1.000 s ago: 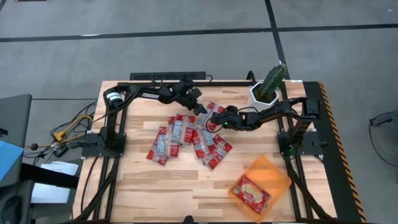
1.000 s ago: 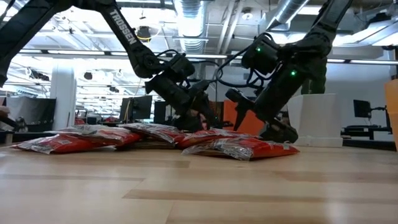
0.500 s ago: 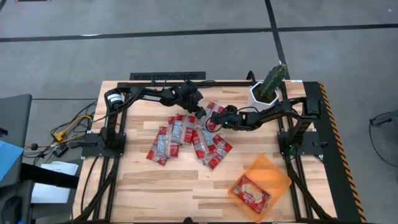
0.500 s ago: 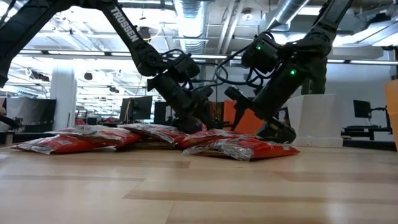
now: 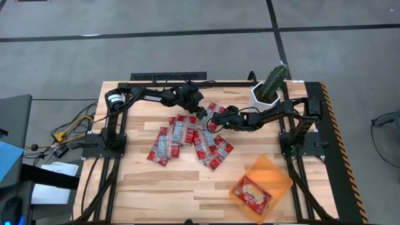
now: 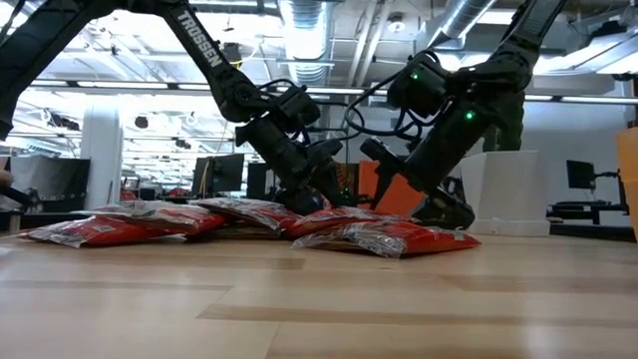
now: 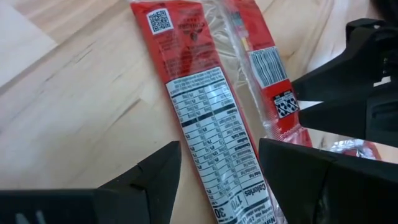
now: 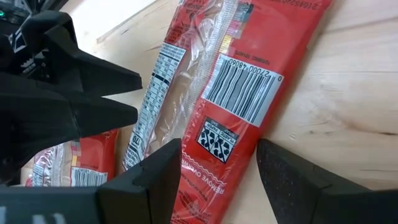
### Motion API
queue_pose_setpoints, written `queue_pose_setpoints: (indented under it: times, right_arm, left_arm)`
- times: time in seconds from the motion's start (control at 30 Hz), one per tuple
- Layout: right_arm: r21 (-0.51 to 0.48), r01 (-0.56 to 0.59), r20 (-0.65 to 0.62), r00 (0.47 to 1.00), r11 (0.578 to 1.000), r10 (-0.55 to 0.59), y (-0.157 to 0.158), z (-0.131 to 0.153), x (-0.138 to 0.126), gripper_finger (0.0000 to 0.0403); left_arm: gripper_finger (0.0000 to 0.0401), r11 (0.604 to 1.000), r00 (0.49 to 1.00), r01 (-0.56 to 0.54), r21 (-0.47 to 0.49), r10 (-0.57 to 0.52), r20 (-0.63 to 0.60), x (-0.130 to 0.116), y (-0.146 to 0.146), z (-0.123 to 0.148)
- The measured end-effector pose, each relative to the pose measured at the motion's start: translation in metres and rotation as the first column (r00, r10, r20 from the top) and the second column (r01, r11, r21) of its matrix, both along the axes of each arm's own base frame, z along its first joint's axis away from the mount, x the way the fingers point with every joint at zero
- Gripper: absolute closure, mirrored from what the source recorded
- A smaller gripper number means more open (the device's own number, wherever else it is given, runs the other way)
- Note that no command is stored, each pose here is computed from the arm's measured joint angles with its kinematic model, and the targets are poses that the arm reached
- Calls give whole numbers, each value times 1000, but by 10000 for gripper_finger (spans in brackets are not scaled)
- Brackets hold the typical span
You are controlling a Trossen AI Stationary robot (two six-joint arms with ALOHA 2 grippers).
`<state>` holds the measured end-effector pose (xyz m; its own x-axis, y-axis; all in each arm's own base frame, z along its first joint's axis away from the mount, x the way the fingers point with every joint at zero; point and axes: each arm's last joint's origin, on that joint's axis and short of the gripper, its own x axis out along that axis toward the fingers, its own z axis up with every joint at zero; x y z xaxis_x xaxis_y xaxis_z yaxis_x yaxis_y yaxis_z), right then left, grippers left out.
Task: Sort popcorn bags into baskets
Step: Put the red popcorn bag into the orange bin
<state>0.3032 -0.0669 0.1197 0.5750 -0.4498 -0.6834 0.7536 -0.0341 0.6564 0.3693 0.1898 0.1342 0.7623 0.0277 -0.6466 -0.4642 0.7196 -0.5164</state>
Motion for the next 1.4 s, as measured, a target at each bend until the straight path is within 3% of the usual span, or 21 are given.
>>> queue_pose_setpoints:
  times: [0.3, 0.73, 0.9, 1.23, 1.4]
  right_arm:
    - [0, -1, 0, 1000, 1000, 1, 0, 0, 0, 171]
    - [2, -3, 0, 1000, 1000, 3, 0, 0, 0, 171]
    - [2, -4, 0, 1000, 1000, 4, 1, 0, 0, 171]
    - [1, -3, 3, 1000, 1000, 3, 1, 0, 0, 171]
    - [1, -3, 3, 1000, 1000, 3, 1, 0, 0, 171]
  left_arm:
    - [197, 995, 996, 71, -76, -66, 56, -7, 11, 1]
    - [197, 973, 979, 200, 114, -195, -54, -5, -1, -4]
    - [197, 967, 975, 219, 133, -213, -61, -5, -2, -5]
    - [197, 983, 984, 179, 33, -179, 9, -8, 6, -2]
    - [197, 981, 982, 174, -85, -166, 95, -13, 17, 2]
